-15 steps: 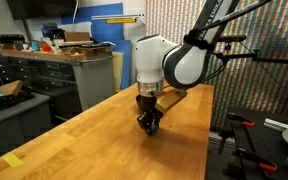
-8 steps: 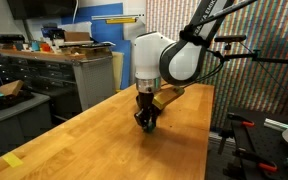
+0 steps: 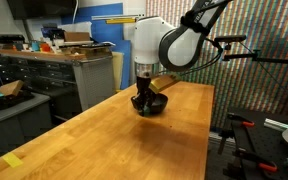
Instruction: Put the green block in the bowl
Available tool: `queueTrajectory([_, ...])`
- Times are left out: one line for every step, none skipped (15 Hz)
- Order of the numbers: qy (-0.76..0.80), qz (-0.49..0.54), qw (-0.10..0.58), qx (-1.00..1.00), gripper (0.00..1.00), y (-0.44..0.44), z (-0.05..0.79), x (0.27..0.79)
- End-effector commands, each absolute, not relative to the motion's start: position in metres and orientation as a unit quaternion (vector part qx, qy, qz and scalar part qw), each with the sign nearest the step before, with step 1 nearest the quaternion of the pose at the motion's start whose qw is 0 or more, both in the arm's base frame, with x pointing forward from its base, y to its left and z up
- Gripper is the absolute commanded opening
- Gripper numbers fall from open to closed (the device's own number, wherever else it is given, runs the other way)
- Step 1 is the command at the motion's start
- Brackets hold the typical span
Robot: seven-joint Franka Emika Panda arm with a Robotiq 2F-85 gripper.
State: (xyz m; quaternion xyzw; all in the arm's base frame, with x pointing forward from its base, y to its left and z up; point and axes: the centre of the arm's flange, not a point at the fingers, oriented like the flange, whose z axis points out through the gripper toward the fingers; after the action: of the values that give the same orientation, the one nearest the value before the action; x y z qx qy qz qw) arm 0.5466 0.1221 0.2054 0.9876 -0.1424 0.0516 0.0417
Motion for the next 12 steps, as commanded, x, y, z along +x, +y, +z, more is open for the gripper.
queueTrajectory([-0.163, 0.086, 0.043, 0.982, 0.22, 0.109, 0.238, 0.549])
queueTrajectory([-0.171, 0.093, 0.044, 0.98, 0.22, 0.104, 0.244, 0.552])
queueTrajectory([-0.18, 0.099, 0.043, 0.978, 0.22, 0.099, 0.25, 0.554])
queueTrajectory([-0.189, 0.105, 0.045, 0.975, 0.22, 0.093, 0.255, 0.556])
queueTrajectory([-0.197, 0.111, 0.046, 0.973, 0.22, 0.087, 0.259, 0.558])
queueTrajectory([-0.207, 0.116, 0.048, 0.97, 0.22, 0.081, 0.263, 0.56])
queueTrajectory([-0.215, 0.121, 0.051, 0.968, 0.22, 0.075, 0.266, 0.561])
queueTrajectory([-0.224, 0.124, 0.053, 0.965, 0.22, 0.069, 0.268, 0.563])
queueTrajectory([-0.232, 0.127, 0.056, 0.963, 0.22, 0.062, 0.267, 0.565])
queueTrajectory([-0.242, 0.129, 0.059, 0.96, 0.22, 0.055, 0.266, 0.567])
queueTrajectory([-0.252, 0.128, 0.06, 0.957, 0.22, 0.049, 0.263, 0.568])
queueTrajectory([-0.264, 0.128, 0.062, 0.954, 0.22, 0.042, 0.26, 0.57])
